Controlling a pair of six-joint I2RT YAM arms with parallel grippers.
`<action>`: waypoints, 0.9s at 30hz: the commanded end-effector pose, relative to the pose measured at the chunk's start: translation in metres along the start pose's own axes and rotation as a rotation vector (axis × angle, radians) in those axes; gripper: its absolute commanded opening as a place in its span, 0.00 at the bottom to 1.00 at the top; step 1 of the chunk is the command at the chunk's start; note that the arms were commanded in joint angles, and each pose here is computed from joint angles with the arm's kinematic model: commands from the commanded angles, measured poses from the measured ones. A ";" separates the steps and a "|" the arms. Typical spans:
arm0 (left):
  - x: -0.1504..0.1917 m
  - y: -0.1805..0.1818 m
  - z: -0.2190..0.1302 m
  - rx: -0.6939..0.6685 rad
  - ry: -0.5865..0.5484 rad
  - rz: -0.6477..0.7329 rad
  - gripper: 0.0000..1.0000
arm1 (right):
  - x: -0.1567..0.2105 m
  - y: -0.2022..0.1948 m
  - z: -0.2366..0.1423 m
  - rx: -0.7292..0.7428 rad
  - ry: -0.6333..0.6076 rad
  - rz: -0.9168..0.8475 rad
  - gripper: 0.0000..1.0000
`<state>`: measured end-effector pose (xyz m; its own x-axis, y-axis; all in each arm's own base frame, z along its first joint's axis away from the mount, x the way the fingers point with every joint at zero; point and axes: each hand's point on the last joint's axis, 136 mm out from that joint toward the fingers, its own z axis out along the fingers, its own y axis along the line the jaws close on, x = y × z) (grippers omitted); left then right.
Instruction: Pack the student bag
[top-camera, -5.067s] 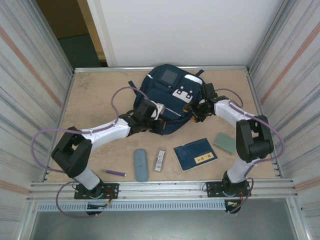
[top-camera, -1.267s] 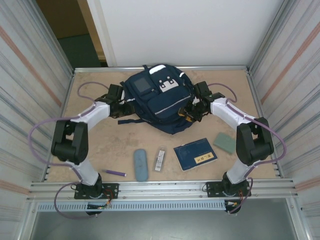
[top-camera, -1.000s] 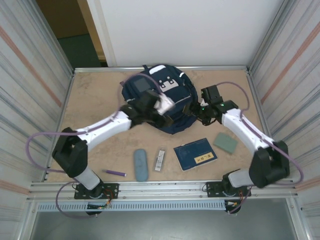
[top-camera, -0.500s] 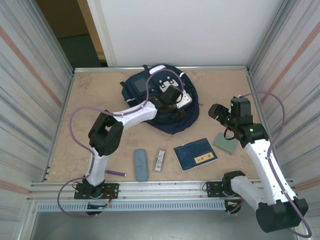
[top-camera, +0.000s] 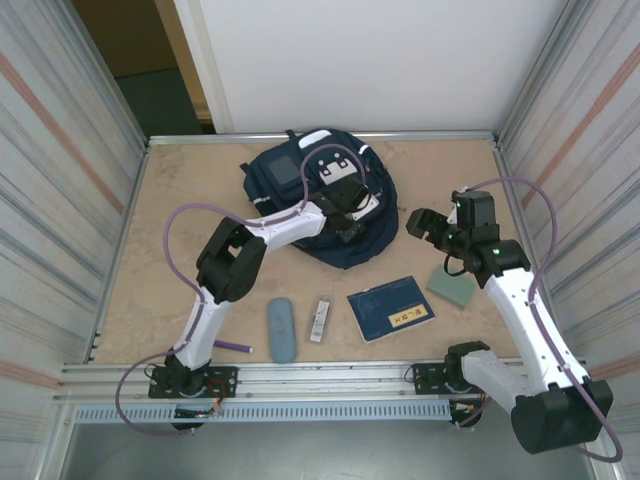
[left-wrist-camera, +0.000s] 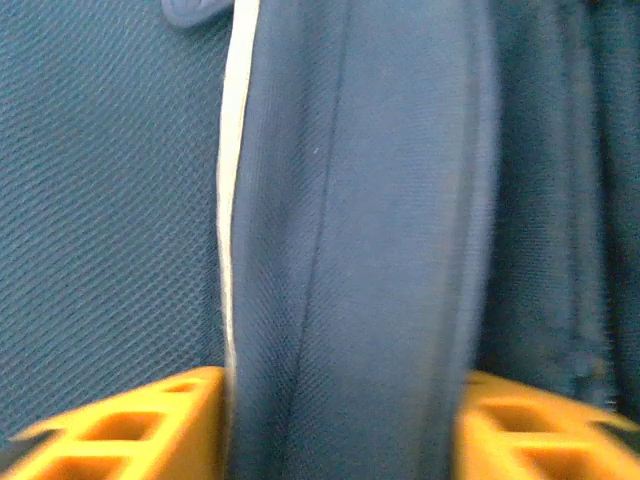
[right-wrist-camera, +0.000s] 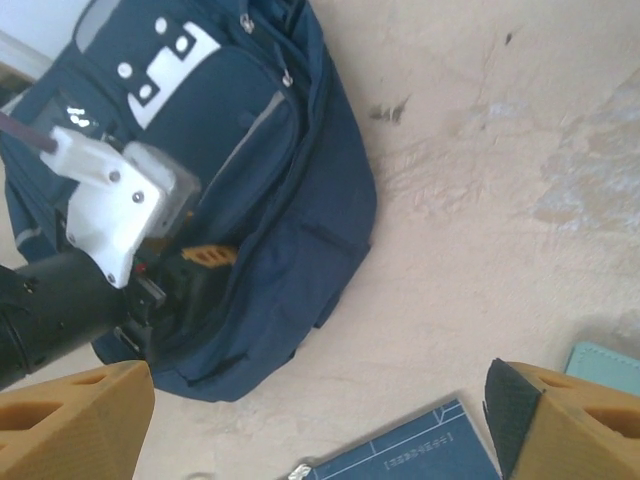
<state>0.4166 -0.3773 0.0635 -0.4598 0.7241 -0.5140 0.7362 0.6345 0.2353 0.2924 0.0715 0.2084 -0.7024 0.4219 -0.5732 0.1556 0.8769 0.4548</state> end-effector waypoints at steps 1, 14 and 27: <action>0.006 0.025 -0.004 -0.045 0.047 -0.050 0.04 | -0.005 0.017 0.001 -0.072 0.020 0.034 0.85; -0.090 0.117 -0.184 -0.347 -0.347 0.165 0.00 | 0.064 0.056 0.030 -0.230 0.280 -0.196 0.82; -0.117 0.141 -0.262 -0.390 -0.572 0.161 0.00 | 0.117 0.043 0.123 -0.127 0.439 -0.222 0.79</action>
<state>0.4501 -0.3019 0.2750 -0.1317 0.7499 -0.6484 0.5983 0.5816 0.5511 0.2932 0.1852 0.0918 -0.9429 0.0724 -0.3251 -0.0933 0.8795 0.4666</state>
